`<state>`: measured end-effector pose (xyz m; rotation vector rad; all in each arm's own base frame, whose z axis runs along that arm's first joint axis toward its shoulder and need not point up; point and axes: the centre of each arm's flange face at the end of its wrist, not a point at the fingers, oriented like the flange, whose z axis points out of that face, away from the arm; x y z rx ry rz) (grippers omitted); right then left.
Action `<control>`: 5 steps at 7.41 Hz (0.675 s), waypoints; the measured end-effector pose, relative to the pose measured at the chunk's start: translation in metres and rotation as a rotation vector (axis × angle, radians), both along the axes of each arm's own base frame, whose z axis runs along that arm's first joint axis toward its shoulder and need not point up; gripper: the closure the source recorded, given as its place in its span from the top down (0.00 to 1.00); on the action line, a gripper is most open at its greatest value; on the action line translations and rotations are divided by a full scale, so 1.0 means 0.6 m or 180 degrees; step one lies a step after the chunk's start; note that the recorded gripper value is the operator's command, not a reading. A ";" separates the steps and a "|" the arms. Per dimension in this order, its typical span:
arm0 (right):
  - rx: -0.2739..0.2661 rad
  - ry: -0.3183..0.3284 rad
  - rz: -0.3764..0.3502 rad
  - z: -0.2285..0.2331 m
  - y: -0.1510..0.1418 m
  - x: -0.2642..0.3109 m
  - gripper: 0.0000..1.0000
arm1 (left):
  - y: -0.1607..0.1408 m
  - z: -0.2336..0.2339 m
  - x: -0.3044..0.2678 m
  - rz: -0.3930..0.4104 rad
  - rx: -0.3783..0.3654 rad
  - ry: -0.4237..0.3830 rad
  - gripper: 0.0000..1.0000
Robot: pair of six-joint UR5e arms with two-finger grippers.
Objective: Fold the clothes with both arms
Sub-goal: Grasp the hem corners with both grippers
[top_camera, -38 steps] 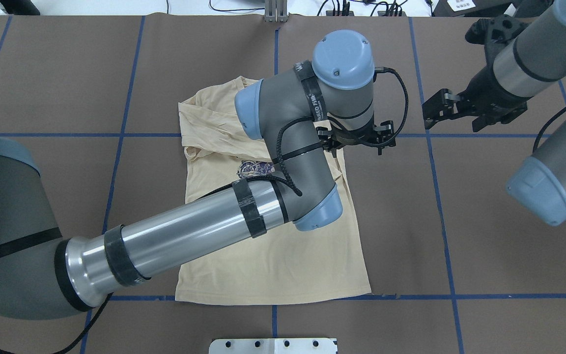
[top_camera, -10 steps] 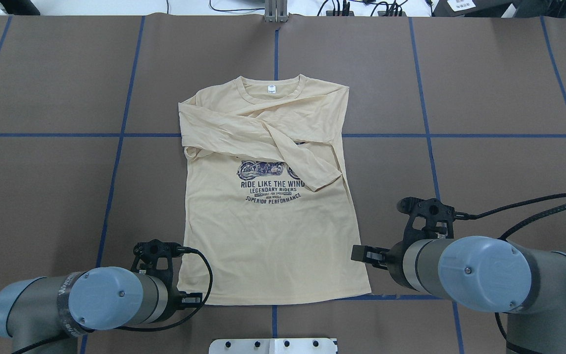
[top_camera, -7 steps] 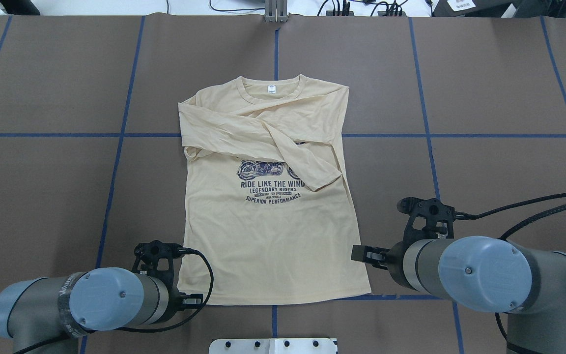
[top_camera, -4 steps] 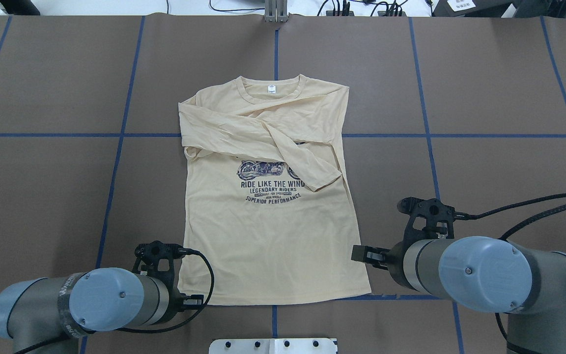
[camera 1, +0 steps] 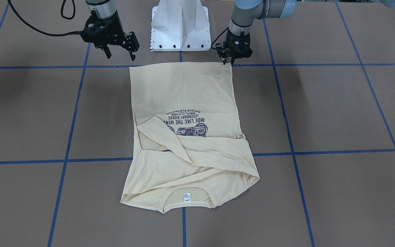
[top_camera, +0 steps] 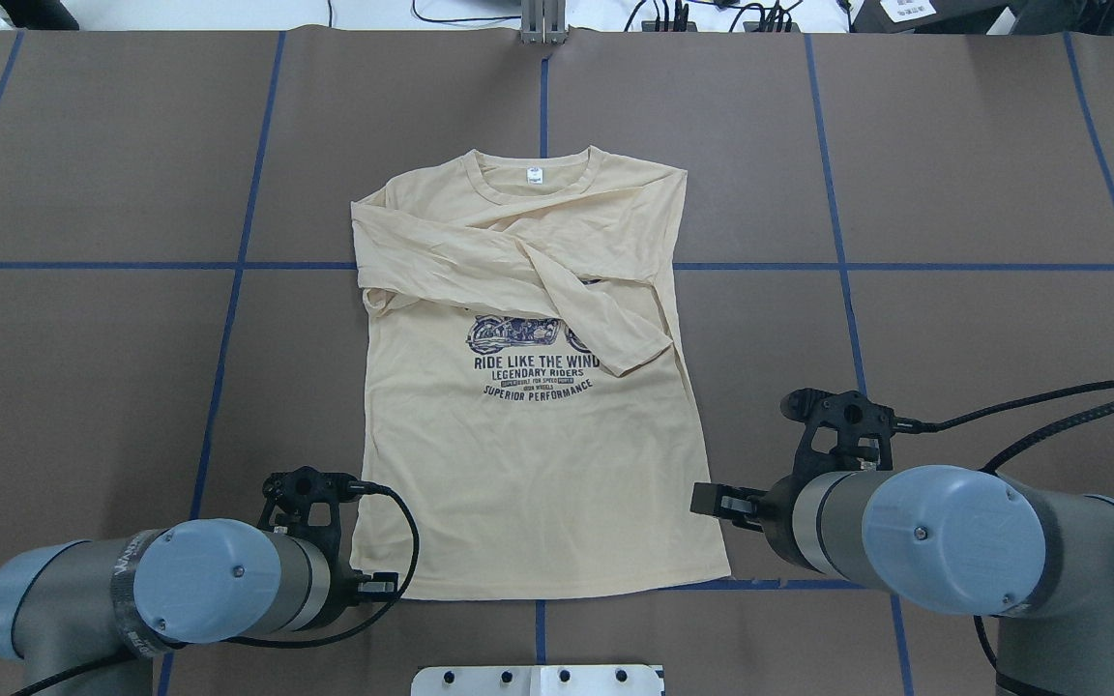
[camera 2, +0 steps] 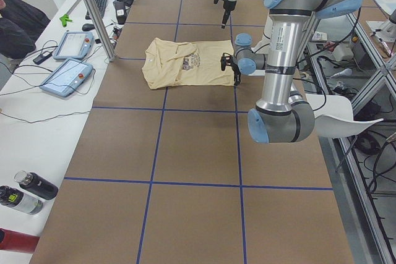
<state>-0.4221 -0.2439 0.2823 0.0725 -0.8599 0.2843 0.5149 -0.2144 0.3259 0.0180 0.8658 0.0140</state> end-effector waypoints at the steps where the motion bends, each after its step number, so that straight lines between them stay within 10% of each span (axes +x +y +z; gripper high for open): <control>1: 0.0000 -0.0001 -0.0002 0.000 0.000 0.000 1.00 | -0.001 0.000 0.000 0.0011 0.0018 -0.0001 0.34; 5: 0.0000 0.0000 -0.0007 0.000 0.002 -0.001 1.00 | -0.001 0.002 0.000 0.0022 0.0029 -0.0006 0.29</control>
